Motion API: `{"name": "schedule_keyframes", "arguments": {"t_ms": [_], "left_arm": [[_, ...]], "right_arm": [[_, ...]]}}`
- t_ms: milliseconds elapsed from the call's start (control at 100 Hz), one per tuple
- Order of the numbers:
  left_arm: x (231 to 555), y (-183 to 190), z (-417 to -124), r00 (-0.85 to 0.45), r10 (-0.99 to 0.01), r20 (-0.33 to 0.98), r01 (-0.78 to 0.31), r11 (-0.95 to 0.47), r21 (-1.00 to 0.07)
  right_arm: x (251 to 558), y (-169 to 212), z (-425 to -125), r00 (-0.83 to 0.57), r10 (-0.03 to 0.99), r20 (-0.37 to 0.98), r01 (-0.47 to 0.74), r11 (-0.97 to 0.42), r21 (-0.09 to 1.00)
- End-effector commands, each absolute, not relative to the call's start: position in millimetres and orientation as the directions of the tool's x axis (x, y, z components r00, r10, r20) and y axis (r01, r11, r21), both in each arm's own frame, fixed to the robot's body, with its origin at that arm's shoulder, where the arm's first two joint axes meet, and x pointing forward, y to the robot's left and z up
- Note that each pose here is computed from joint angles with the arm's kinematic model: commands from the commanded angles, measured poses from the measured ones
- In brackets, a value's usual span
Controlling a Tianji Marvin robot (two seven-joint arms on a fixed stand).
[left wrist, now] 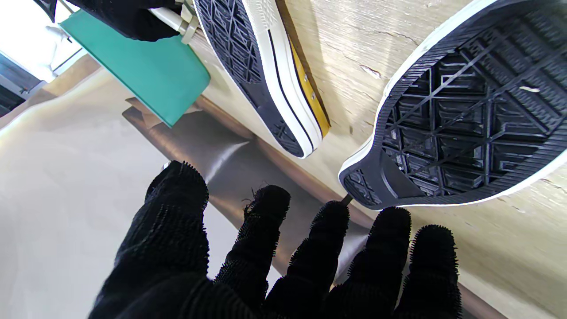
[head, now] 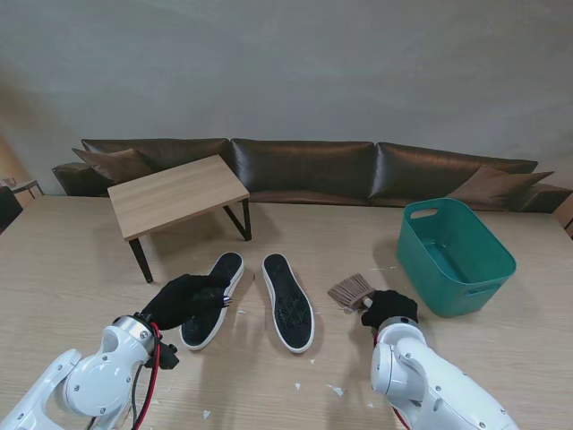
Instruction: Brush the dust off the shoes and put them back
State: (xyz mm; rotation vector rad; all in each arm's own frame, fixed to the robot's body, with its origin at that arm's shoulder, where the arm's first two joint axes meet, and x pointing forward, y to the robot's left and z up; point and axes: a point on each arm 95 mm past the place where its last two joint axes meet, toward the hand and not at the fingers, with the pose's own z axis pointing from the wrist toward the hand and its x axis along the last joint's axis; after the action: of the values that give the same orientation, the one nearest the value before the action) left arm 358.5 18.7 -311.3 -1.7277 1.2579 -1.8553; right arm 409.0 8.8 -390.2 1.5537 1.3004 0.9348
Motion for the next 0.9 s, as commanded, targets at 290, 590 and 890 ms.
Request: {"name": "schedule_keyframes", "arguments": {"t_ms": [290,590,890], "left_arm": [[358.7,14.7,-311.9,-0.222,-0.731,0.645,-0.360,-0.553,-0.751],[358.5,14.8,-312.2,-0.220,-0.736,0.641,-0.367,-0.546,-0.753],[358.3,14.7,-312.6,-0.216,-0.737,0.641,-0.375,-0.543,-0.751]], "right_arm": [[411.3,11.5,-392.6,0.100,0.994,-0.050,0.391,0.007,0.921],[412.7,11.7,-392.6,0.007,0.997,-0.072,0.443,0.062,0.894],[413.4,8.8,-387.7,-0.037,0.999,-0.037,0.476,0.050,0.878]]}}
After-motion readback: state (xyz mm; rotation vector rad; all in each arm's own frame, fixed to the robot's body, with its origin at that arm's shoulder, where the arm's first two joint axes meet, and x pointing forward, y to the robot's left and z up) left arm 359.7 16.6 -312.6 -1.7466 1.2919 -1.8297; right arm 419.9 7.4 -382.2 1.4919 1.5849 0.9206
